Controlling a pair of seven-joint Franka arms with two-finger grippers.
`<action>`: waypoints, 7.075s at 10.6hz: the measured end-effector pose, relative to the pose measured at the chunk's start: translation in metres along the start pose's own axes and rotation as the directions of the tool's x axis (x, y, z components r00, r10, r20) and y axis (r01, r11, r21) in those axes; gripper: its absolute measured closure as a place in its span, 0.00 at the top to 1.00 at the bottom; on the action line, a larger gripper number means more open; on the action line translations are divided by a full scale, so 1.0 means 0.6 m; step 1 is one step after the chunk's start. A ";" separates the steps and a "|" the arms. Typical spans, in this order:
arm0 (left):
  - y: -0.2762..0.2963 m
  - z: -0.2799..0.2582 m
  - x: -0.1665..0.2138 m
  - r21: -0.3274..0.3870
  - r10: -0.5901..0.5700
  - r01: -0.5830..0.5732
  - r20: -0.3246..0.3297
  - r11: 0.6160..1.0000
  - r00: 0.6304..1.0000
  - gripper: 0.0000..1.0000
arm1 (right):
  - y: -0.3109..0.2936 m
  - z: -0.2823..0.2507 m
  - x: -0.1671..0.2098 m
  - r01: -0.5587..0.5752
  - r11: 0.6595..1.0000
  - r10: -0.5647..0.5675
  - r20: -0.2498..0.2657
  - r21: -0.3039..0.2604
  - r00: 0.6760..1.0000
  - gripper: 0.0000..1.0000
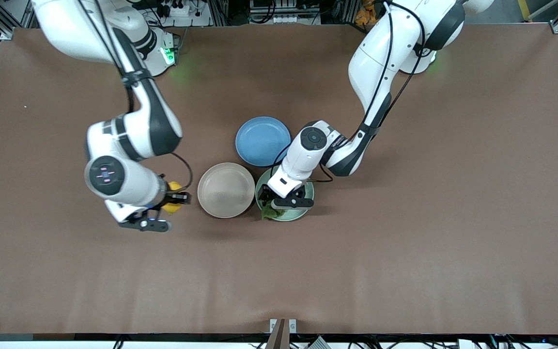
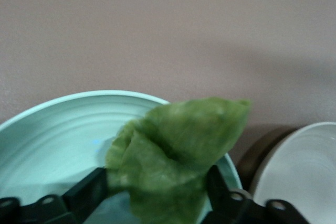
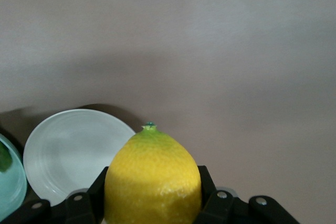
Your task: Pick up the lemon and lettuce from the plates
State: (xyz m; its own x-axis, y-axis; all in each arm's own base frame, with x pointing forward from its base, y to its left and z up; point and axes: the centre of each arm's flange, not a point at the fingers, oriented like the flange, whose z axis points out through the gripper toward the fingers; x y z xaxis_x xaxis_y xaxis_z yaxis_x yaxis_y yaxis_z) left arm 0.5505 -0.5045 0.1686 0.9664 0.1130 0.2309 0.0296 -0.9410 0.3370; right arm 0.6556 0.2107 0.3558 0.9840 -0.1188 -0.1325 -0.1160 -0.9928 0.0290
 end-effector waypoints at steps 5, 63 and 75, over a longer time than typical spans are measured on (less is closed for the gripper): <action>0.001 -0.002 0.004 0.002 0.010 -0.010 -0.021 1.000 1.000 0.21 | 0.125 -0.078 0.035 0.024 1.000 -0.024 0.055 0.003 0.998 0.68; -0.531 -0.404 0.225 0.193 0.291 -0.411 0.453 0.891 0.843 1.00 | 0.436 0.031 0.130 0.166 0.984 -0.172 0.100 0.061 0.980 1.00; -0.502 -0.493 0.337 0.209 0.269 -0.332 0.279 0.920 0.922 1.00 | 0.435 -0.338 -0.043 0.028 0.998 -0.030 0.039 0.063 0.999 1.00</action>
State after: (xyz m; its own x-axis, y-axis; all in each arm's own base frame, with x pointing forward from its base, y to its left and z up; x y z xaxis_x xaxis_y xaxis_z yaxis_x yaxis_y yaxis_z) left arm 0.6616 -0.1038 0.3839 0.9700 -0.2383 0.0485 -0.2404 -0.9697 0.0426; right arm 0.6275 -0.0426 0.5675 0.9811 -0.0890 -0.1717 -0.0968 -0.9946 -0.0374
